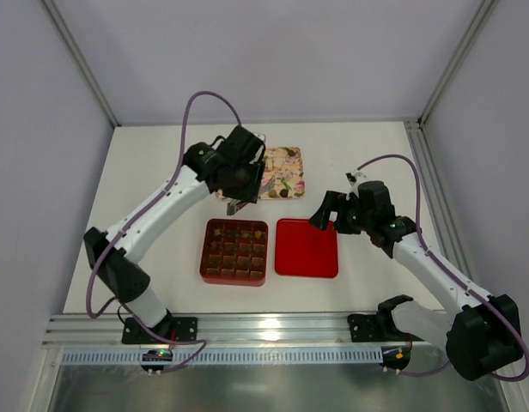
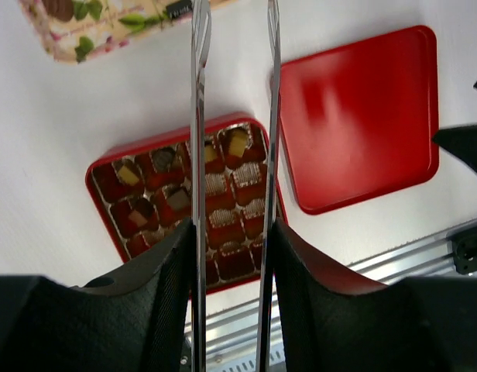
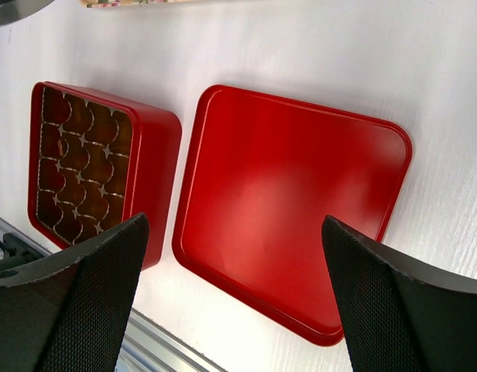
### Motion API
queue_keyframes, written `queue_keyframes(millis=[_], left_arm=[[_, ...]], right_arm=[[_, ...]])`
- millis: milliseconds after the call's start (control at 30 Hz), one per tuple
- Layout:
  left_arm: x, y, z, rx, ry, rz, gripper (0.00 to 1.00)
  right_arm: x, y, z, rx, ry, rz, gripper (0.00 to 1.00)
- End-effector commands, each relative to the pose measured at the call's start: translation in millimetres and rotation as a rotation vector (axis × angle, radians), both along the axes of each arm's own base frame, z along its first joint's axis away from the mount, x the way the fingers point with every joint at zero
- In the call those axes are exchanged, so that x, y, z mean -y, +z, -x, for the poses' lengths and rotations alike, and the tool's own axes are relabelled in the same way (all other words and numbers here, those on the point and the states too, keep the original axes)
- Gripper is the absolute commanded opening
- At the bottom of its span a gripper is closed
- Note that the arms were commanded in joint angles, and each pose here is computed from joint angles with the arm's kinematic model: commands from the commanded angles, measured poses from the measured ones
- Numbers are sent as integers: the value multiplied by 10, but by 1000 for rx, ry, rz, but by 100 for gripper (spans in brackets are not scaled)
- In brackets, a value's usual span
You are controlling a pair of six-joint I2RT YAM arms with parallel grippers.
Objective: Pack the chocolate
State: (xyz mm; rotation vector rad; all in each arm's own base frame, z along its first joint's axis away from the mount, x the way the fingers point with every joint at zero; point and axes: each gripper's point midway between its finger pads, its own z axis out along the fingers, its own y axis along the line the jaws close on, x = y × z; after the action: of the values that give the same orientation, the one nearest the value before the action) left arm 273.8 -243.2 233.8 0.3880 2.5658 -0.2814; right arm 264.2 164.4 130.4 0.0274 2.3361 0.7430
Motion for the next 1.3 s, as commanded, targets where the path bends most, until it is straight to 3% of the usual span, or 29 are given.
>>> queue_keyframes(millis=[0,400,1267], left_arm=[[220,76,-293,62,-59,-3,43],[393,-422,-723,18,-40,-127,43],[405,-984,-780,-79,-58,-182,43]], right_arm=[[10,232,-50,73,-1,3,92],[58,235,19,81,-3,16,93],[95,197,57,80,-3,33,92]])
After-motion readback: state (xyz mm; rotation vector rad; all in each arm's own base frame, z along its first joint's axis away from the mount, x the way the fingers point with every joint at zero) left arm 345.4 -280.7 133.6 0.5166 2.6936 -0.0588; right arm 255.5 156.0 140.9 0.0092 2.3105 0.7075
